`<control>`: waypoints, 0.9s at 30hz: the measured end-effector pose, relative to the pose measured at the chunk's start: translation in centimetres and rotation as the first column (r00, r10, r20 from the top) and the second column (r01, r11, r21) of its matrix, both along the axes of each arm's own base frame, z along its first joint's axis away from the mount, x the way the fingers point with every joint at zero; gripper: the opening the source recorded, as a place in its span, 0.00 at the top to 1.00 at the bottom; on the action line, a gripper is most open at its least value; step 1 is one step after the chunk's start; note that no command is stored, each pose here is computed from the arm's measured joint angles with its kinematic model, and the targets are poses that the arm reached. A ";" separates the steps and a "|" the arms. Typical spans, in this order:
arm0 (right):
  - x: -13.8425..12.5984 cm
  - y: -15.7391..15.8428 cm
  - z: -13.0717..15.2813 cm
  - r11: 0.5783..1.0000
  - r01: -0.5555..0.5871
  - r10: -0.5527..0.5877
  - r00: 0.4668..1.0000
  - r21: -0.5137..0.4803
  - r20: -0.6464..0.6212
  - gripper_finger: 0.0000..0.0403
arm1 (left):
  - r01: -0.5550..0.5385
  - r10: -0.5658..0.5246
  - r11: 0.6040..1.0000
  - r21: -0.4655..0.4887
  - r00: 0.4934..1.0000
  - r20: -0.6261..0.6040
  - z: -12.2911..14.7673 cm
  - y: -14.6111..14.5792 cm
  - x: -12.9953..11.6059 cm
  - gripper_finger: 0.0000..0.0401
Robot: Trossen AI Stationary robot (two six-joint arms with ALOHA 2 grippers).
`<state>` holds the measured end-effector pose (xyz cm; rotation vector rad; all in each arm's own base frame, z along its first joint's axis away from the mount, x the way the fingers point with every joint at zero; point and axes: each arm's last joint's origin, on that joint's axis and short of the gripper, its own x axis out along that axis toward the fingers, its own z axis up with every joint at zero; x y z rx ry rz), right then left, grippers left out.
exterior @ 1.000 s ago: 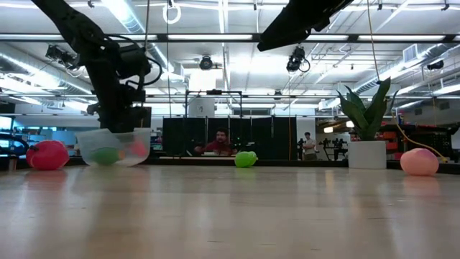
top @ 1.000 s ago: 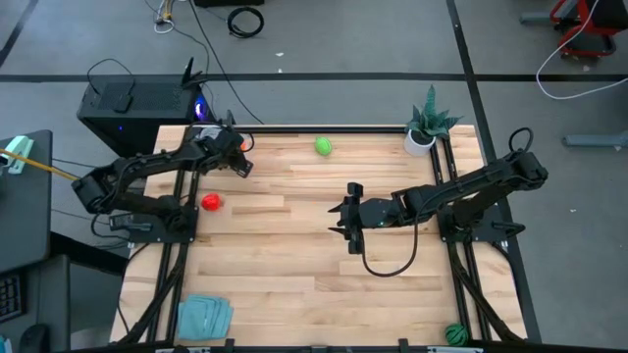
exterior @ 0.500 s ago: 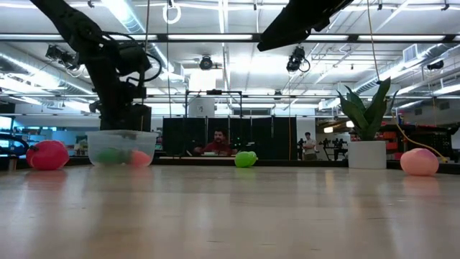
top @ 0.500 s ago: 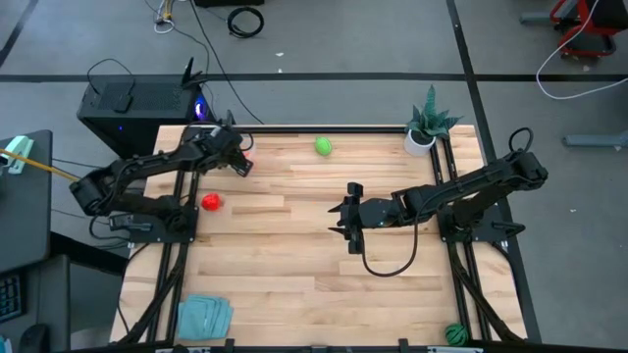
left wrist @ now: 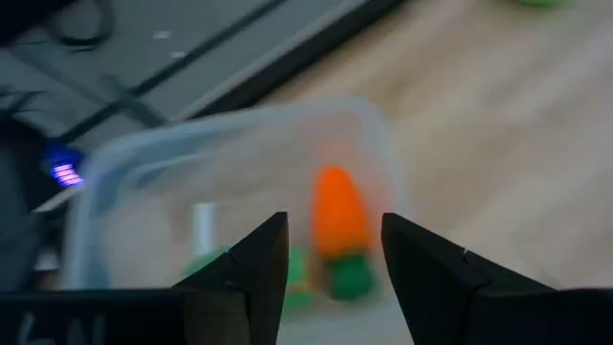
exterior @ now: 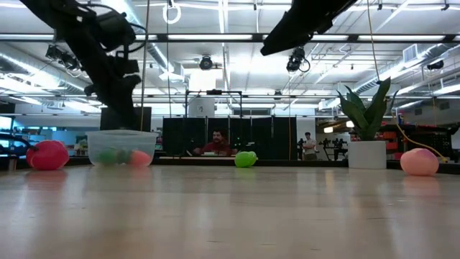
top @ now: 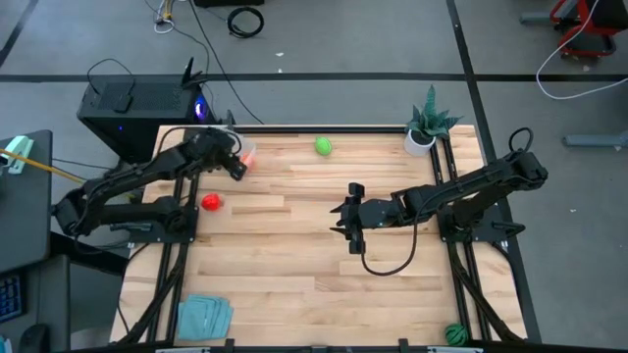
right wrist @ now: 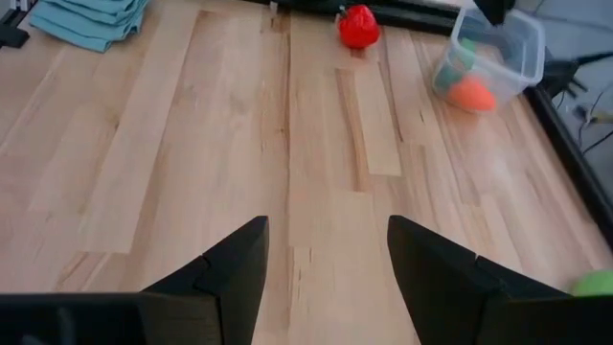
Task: Pick and placing Produce into tupperware
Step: Put the light orange peach into the transparent bin
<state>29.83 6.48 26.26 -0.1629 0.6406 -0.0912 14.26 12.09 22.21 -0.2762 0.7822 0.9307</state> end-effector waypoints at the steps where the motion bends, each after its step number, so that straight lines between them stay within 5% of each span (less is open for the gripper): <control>1: -0.1 0.0 -0.1 1.000 0.010 -0.010 1.000 0.012 -0.008 0.45 | 0.033 -0.033 0.999 -0.015 0.999 0.015 0.1 -0.4 0.1 0.57; 9: -1.7 -0.4 -0.8 0.981 0.156 -0.137 0.978 0.115 -0.155 0.46 | 0.293 -0.287 0.955 -0.045 0.952 0.103 0.8 -4.2 1.9 0.56; 17: -4.2 -0.9 -1.4 0.879 0.421 -0.327 0.875 0.226 -0.357 0.46 | 0.491 -0.484 0.871 0.011 0.855 0.189 1.5 -7.9 3.8 0.57; 21: -5.4 -2.0 -1.6 0.763 0.612 -0.496 0.762 0.210 -0.417 0.46 | 0.556 -0.551 0.830 0.047 0.803 0.229 1.9 -9.3 4.4 0.56; 27: -7.5 -4.5 -2.0 0.494 0.860 -0.684 0.474 0.125 -0.554 0.46 | 0.608 -0.603 0.791 0.066 0.757 0.251 2.2 -10.6 4.7 0.56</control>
